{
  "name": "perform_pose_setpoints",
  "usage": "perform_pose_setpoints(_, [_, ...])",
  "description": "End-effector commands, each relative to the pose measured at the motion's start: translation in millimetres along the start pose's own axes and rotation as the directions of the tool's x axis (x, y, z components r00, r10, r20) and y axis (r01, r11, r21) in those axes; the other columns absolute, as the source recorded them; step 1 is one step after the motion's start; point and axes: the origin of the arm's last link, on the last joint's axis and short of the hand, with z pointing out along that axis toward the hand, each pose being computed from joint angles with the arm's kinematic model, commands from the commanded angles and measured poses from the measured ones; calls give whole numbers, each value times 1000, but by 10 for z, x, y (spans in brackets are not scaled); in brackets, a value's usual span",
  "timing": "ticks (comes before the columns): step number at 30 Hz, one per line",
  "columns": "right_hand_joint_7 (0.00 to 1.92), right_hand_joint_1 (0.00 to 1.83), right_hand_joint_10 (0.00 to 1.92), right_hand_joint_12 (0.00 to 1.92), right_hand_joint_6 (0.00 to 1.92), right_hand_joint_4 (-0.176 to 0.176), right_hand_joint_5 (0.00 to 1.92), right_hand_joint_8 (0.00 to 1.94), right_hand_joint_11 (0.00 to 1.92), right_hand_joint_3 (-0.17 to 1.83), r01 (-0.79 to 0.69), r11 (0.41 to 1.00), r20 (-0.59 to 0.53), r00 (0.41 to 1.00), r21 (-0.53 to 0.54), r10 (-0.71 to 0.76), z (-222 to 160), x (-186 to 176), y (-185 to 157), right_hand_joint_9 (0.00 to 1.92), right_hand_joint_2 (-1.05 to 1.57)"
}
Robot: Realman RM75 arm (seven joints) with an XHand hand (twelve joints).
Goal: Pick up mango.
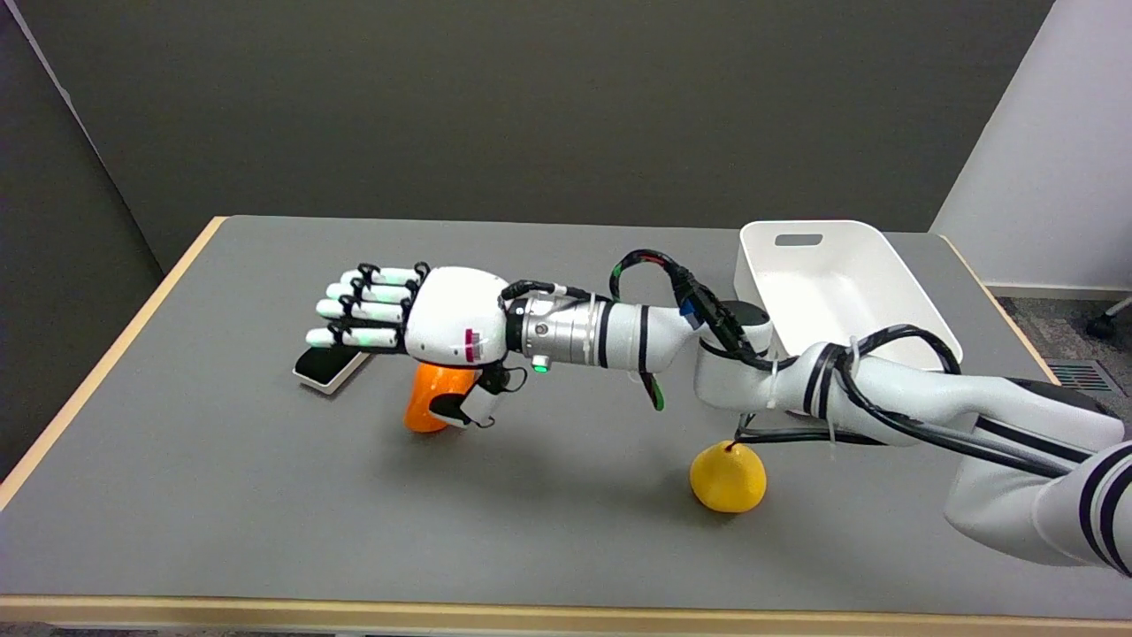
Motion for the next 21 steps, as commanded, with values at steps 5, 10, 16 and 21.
perform_pose_setpoints(5, [-1, 852, -1, 272, -1, 67, -1, -1, -1, 925, -24, 999, 158, 987, 33, 19, -112, -477, 94, -1, 610])
perform_pose_setpoints(10, [-1, 852, -1, 288, -1, 70, -1, -1, -1, 931, -20, 1000, 209, 978, -22, 24, -103, -601, 210, -1, 613])
perform_pose_setpoints(16, [-1, 880, 42, 369, -1, 66, -1, -1, -1, 961, -25, 999, 237, 971, -46, 35, -82, -704, 227, -1, 625])
perform_pose_setpoints(21, [-1, 856, 87, 440, -1, 64, -1, -1, -1, 915, -20, 998, 250, 968, -59, 34, -63, -734, 249, -1, 641])
